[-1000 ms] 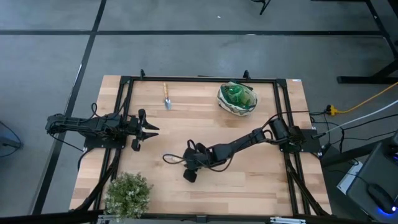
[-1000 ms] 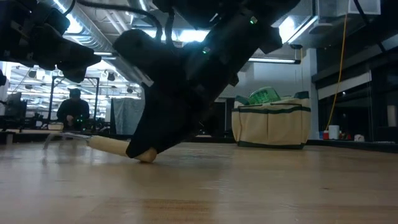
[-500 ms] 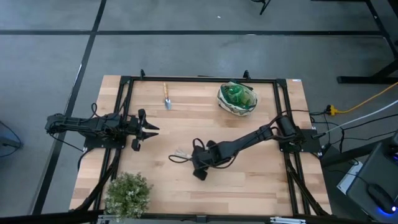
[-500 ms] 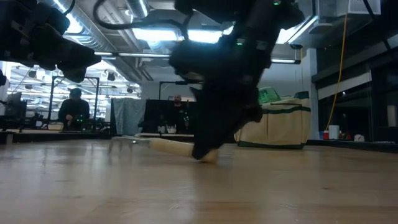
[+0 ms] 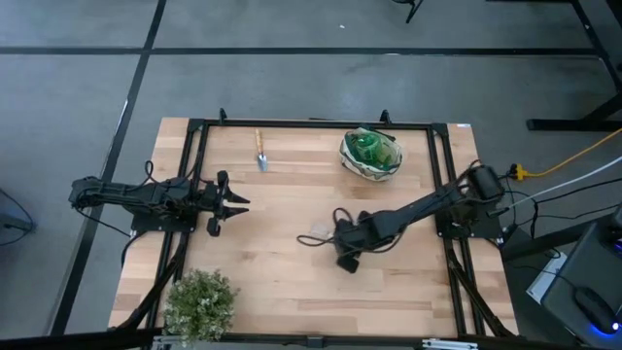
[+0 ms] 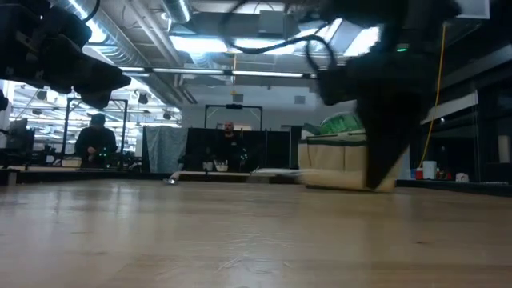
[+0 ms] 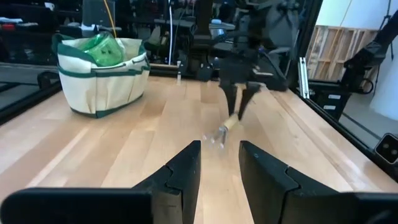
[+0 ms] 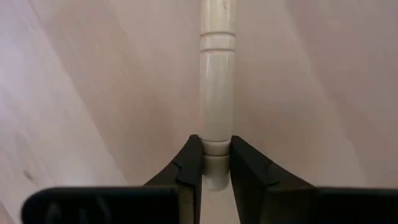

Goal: Pick & Place Garden tools in Gardening bag
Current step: Move the mini rake to the center left of the table, then move the hand trowel to the center of the table

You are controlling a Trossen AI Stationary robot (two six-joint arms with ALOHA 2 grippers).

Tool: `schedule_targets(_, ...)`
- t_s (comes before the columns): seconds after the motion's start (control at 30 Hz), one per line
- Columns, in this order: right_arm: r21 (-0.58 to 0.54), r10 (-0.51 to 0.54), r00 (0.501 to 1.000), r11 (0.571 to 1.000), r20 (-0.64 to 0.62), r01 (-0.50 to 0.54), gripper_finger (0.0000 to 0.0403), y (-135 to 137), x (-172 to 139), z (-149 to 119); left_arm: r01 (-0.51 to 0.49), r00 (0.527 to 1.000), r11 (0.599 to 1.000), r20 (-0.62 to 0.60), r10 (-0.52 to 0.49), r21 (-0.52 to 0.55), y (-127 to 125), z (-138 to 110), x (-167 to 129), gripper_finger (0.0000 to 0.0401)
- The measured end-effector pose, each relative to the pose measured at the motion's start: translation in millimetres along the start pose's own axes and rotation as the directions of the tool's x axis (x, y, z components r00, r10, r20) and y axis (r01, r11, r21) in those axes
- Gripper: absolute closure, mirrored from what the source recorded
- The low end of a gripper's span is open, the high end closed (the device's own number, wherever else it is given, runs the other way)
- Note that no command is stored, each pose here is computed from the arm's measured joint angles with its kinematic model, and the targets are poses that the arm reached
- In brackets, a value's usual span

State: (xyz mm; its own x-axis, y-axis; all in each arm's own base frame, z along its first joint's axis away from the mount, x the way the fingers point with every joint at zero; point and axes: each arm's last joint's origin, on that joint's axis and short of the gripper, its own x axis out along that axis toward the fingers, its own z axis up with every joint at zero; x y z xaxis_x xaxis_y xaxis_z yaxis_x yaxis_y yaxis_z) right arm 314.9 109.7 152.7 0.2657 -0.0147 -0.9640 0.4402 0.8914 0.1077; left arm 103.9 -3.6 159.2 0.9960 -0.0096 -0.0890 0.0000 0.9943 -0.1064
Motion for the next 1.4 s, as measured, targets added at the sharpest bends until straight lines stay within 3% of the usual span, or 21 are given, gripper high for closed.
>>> schedule_targets(0.43, 0.230, 0.012, 0.997, 0.973, -0.075, 0.006, 0.0346, -72.6, -24.4, -81.9, -0.001, 1.000, 1.000, -0.012, 0.001, 0.000, 0.0, -1.0, 1.0, 0.0295)
schedule_targets(0.7, 0.297, 0.044, 0.988, 0.955, -0.148, 0.002, 0.0340, -85.0, -23.4, -117.2, -0.001, 1.000, 1.000, -0.014, 0.001, 0.000, 0.1, -1.1, 1.0, 0.0295)
schedule_targets(1.0, 0.447, 0.044, 0.987, 0.894, -0.156, 0.031, 0.0243, -82.7, -22.8, -124.1, -0.001, 1.000, 1.000, -0.014, 0.001, 0.000, 0.1, -1.1, 1.0, 0.0295)
schedule_targets(1.23, 0.449, 0.122, 0.962, 0.894, -0.246, 0.001, 0.0165, -79.8, -23.9, -125.8, -0.001, 1.000, 1.000, -0.014, 0.001, 0.001, 0.0, -1.2, 1.0, 0.0295)
schedule_targets(1.4, 0.476, 0.152, 0.942, 0.879, -0.298, 0.009, 0.0140, -80.1, -24.9, -127.2, -0.001, 1.000, 1.000, -0.014, 0.001, 0.000, 0.1, -1.1, 1.0, 0.0295)
